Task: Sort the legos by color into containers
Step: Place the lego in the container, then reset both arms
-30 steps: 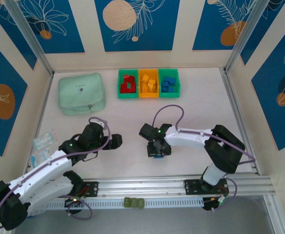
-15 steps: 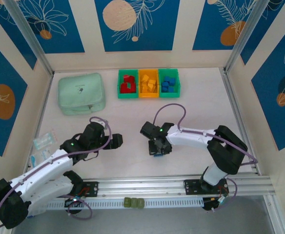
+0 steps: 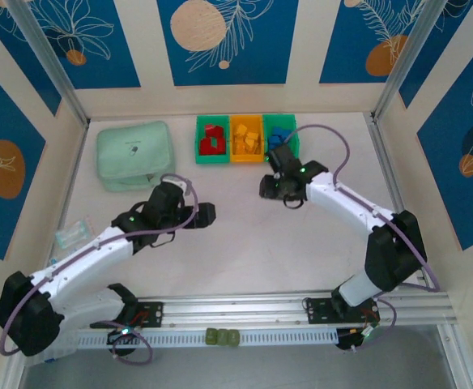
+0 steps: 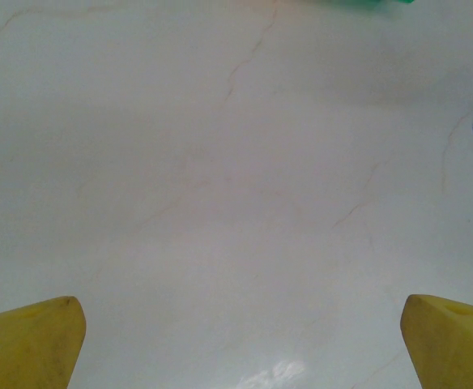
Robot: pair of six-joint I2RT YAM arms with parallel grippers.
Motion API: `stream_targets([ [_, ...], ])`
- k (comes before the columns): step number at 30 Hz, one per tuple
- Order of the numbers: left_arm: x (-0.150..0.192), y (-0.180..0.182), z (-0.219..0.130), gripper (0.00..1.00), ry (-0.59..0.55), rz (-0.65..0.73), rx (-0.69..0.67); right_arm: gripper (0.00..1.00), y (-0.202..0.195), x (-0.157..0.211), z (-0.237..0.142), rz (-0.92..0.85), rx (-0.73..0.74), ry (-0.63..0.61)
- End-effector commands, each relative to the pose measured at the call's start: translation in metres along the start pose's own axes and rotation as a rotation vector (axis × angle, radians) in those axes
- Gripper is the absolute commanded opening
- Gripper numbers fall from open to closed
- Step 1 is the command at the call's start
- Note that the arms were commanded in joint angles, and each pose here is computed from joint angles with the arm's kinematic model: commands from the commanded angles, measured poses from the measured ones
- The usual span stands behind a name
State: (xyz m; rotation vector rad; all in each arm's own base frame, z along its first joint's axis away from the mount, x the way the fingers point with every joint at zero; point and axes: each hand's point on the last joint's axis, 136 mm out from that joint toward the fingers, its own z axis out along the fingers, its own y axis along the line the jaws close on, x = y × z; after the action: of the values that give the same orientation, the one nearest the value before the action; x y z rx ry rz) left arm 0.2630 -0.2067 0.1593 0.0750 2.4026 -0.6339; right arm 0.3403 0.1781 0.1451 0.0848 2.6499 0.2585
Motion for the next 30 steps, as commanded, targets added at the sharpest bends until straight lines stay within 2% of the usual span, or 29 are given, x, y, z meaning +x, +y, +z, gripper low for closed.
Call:
stream_targets([
  [1,-0.029,-0.021,0.003,0.99,-0.047,0.033,0.059,0.47,-0.005,-0.05,0.007,-0.029,0.003,-0.084],
  [5,-0.046,-0.034,0.018,0.99,-0.05,0.032,0.086,0.47,-0.02,-0.1,0.028,0.002,0.034,-0.137],
  [8,-0.058,-0.04,0.028,0.99,-0.055,0.023,0.103,0.47,-0.034,-0.129,0.053,0.026,0.056,-0.131],
  [16,-0.075,-0.041,0.049,0.99,-0.038,-0.007,0.122,0.48,-0.051,-0.186,0.106,0.013,0.065,-0.129],
  [21,-0.078,-0.035,0.055,0.99,-0.028,-0.027,0.119,0.68,-0.046,-0.214,0.112,0.006,0.03,-0.142],
  [25,-0.081,-0.027,0.053,0.99,-0.04,-0.04,0.108,0.78,-0.037,-0.224,0.089,-0.01,0.011,-0.188],
  [30,-0.086,-0.01,0.046,0.99,-0.064,-0.04,0.073,0.97,-0.04,-0.217,0.05,0.013,-0.008,-0.259],
])
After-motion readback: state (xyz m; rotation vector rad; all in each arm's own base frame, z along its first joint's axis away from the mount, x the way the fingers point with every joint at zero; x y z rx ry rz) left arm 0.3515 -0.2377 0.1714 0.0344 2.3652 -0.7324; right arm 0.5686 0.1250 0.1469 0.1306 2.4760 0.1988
